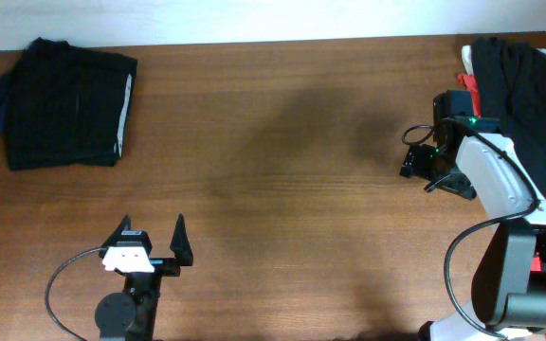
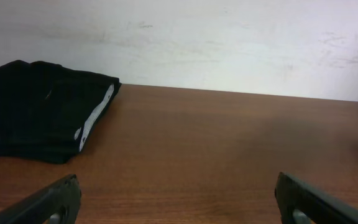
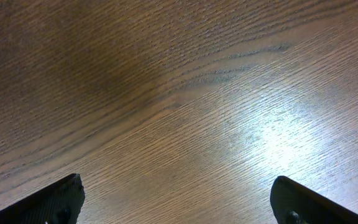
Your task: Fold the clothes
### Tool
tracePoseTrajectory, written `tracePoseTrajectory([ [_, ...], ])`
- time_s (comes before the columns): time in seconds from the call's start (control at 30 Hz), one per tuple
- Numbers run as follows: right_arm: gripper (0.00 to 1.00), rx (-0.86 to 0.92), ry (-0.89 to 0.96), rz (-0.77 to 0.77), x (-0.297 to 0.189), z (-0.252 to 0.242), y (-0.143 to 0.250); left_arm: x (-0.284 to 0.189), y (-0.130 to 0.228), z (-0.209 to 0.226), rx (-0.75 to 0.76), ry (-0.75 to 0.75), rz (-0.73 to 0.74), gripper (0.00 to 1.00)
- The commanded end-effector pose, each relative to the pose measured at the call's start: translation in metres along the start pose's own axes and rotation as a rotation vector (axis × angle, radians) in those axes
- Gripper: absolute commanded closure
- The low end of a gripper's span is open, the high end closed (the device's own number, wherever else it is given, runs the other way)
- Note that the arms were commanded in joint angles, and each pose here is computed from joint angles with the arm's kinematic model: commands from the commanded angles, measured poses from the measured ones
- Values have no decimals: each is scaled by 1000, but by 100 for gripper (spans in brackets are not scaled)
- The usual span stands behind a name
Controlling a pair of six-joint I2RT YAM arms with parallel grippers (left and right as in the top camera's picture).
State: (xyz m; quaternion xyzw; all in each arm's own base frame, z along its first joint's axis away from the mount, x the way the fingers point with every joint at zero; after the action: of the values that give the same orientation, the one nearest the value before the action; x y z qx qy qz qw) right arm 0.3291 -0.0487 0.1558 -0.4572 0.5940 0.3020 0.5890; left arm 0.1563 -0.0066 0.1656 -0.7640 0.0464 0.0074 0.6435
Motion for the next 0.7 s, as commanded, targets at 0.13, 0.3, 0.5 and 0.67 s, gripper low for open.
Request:
tracePoseTrajectory([
  [0.13,1,17,5,-27,-7,-2,-4,0,2,1,-9,-7,5,1],
  [0.3,1,17,5,-27,-7,-2,-4,0,2,1,-9,-7,5,1],
  [0.5,1,18,-2,-47,-14,-3,-3,0,2,1,-9,-7,5,1],
  [0.67,1,55,-67,-242,-78,-16,2,0,2,1,-9,-7,5,1],
])
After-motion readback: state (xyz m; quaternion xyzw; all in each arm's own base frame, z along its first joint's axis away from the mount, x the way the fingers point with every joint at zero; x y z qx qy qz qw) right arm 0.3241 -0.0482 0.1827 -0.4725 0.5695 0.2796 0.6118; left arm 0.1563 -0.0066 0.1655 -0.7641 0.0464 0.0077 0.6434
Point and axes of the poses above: each gripper's point midway between its finger pads, its own x axis out along the fingers, its own z axis along the line the jaws close on, y = z × x, the point moved 9 cm from there along -x, back along the fingers, and after that the axes turned 3 degrees about -x, right-handed, at the moved point
